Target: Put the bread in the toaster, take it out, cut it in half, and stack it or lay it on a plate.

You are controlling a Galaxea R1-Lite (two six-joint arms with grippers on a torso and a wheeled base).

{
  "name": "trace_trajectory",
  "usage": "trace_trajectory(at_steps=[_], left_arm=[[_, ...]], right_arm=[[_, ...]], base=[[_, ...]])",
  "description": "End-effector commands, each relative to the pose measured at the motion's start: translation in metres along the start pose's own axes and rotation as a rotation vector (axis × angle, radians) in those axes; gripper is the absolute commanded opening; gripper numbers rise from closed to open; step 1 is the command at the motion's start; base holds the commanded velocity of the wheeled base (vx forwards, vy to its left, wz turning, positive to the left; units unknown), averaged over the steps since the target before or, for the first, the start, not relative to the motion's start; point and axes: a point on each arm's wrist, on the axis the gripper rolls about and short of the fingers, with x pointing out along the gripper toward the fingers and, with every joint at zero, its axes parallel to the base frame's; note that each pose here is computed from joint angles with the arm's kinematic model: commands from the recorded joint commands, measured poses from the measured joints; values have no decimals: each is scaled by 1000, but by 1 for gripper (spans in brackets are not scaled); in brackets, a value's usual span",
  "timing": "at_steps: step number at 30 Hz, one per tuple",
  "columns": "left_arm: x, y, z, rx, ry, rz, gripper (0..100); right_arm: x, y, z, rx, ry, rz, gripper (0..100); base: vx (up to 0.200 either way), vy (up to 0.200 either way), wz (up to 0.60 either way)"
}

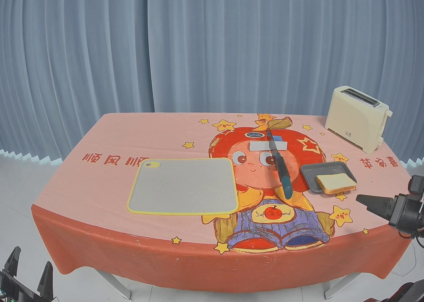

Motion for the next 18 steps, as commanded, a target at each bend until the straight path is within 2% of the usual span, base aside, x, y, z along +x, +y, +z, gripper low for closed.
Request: trace_trajectory(at_steps=[1, 4, 10, 13, 18], left_arm=[[1, 0, -5, 0, 19, 1, 100], [1, 0, -5, 0, 19, 1, 100], [1, 0, -5, 0, 19, 1, 100], [1, 0, -5, 0, 19, 1, 100], [1, 0, -5, 0, 19, 2, 100]], right_arm=[[3, 2, 6, 36, 14, 28, 100], [2, 3, 6, 43, 24, 54, 100], [4, 2, 6, 51, 32, 51, 100], [4, 3, 6, 73, 37, 54, 100], [4, 5, 7, 127, 68, 106, 100]], base=[[0, 0, 0], [0, 0, 0], [0, 0, 0], [0, 0, 0], [0, 0, 0]])
